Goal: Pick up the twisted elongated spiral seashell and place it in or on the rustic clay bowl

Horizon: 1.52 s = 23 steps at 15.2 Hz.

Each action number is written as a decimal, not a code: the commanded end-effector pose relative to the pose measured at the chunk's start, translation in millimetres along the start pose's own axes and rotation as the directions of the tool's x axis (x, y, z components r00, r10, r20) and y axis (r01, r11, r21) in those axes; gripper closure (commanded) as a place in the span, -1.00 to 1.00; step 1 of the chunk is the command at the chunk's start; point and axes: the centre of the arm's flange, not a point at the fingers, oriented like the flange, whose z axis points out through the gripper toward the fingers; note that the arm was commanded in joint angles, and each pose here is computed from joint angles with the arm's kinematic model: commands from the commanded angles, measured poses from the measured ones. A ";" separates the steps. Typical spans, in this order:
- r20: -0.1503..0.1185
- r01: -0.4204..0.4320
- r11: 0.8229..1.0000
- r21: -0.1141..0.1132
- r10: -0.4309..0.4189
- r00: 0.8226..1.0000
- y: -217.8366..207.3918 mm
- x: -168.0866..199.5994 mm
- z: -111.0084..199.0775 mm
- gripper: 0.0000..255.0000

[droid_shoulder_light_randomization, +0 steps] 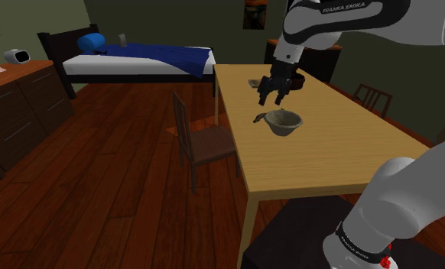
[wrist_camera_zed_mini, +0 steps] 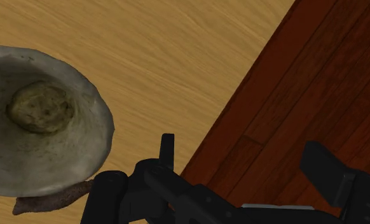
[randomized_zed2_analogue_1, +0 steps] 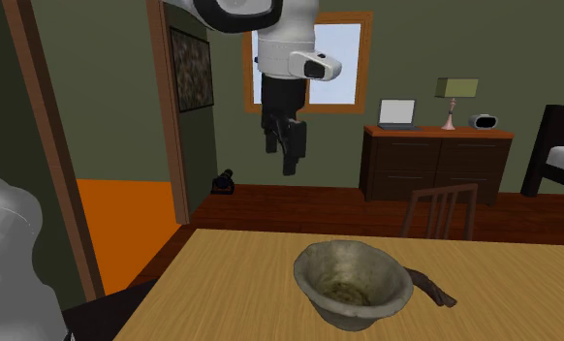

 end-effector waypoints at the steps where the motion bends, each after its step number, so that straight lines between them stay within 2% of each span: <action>1: -0.013 -0.014 1.000 0.014 0.015 1.000 16.4 18.9 8.9 -1.00; 14: -0.082 -0.099 0.989 0.112 0.109 0.991 124.1 145.9 44.1 -1.00; 23: -0.082 -0.100 0.989 0.112 0.109 0.991 120.7 150.3 83.9 -1.00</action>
